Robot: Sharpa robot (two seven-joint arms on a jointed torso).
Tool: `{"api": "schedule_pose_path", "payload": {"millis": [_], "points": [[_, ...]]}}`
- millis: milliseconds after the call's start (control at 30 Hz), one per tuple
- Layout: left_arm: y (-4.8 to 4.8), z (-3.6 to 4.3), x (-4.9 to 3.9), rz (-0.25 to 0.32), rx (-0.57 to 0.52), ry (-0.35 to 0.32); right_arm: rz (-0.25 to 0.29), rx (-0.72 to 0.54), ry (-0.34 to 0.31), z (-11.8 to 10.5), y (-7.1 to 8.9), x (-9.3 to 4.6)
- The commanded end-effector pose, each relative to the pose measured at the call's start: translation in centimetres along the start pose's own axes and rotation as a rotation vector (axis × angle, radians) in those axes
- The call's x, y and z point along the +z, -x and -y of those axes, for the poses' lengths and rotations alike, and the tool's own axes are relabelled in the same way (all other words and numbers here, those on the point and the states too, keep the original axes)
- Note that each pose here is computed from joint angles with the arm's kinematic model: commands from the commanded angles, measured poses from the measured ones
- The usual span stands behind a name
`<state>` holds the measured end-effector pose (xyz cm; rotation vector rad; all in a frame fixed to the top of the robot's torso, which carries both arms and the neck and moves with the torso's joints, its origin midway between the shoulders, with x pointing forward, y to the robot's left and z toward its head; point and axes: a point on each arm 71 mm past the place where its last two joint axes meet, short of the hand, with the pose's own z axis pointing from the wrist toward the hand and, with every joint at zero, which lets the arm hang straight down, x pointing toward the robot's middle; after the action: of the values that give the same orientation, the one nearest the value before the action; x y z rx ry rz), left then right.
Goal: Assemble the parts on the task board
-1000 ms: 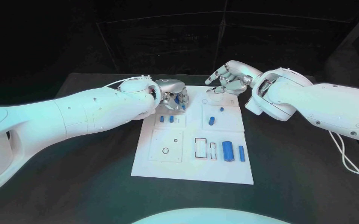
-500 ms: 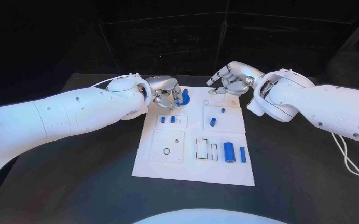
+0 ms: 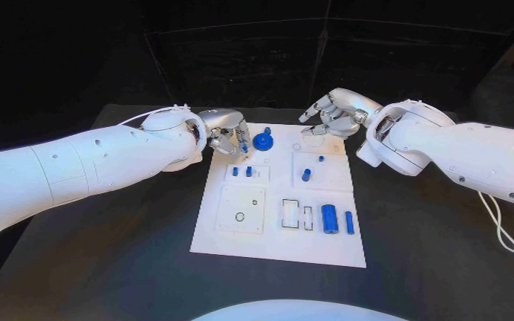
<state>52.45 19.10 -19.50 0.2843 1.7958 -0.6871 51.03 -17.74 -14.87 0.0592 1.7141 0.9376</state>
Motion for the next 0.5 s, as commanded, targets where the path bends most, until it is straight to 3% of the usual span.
{"api": "schedule_pose_path", "payload": {"millis": [33, 500], "points": [[-0.27, -0.11, 0.03, -0.029, -0.008, 0.014, 0.008, -0.003, 0.007, -0.12, 0.16, 0.02], [-1.06, -0.1, 0.99, -0.036, -0.008, 0.032, 0.01, -0.006, 0.006, -0.16, 0.14, 0.04]]}}
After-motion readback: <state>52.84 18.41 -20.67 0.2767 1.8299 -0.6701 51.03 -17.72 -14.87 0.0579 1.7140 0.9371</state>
